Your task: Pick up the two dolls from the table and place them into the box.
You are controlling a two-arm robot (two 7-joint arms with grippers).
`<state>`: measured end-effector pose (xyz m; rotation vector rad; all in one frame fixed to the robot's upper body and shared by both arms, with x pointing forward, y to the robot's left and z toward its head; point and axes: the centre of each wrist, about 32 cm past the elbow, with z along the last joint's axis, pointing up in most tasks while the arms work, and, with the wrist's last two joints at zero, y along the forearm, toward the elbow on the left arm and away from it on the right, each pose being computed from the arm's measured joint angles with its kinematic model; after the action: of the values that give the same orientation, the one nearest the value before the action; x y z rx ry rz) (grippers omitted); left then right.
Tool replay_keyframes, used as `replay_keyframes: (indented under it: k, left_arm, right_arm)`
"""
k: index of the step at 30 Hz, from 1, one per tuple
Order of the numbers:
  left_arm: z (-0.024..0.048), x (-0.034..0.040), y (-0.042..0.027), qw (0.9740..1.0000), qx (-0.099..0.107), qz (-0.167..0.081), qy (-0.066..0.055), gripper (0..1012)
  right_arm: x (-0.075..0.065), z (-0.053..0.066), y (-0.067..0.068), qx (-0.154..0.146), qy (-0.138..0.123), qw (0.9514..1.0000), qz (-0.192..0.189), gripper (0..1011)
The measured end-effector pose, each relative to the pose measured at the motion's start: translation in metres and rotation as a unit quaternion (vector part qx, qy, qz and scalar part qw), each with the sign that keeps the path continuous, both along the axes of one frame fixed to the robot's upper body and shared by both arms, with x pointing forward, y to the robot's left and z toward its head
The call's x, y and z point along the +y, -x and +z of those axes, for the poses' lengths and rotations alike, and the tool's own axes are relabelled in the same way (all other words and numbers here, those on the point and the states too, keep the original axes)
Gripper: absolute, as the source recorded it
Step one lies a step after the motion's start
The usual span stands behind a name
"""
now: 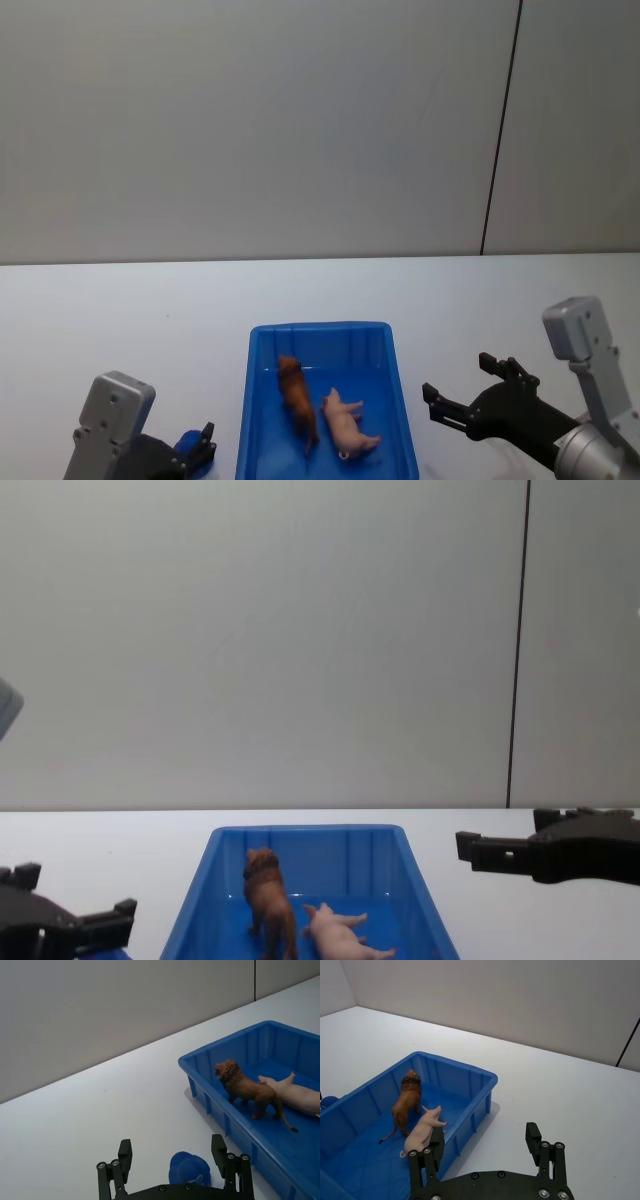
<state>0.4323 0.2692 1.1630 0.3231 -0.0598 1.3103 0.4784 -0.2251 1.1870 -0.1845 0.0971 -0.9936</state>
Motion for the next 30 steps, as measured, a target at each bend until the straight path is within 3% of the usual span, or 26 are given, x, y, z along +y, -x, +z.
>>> replay_keyframes:
  k: [8, 15, 25, 30]
  left_arm:
    - [-0.0142, 0.0024, -0.0041, 0.9996, 0.018, 0.002, 0.023, 1002]
    - [-0.0222, 0.0035, -0.0072, 0.9988, 0.031, 0.002, 0.037, 1002]
    - [-0.0293, 0.0043, -0.0128, 0.9974, 0.056, -0.002, 0.046, 1002]
    - [-0.0321, 0.0042, -0.0161, 0.9967, 0.065, -0.005, 0.048, 894]
  right_arm:
    - [0.0, 0.0, 0.0, 0.0, 0.0, 1.0, 0.0, 1001]
    - [0.0, 0.0, 0.0, 0.0, 0.0, 1.0, 0.0, 1001]
    - [0.0, 0.0, 0.0, 0.0, 0.0, 1.0, 0.0, 1001]
    - [0.0, 0.0, 0.0, 0.0, 0.0, 1.0, 0.0, 1001]
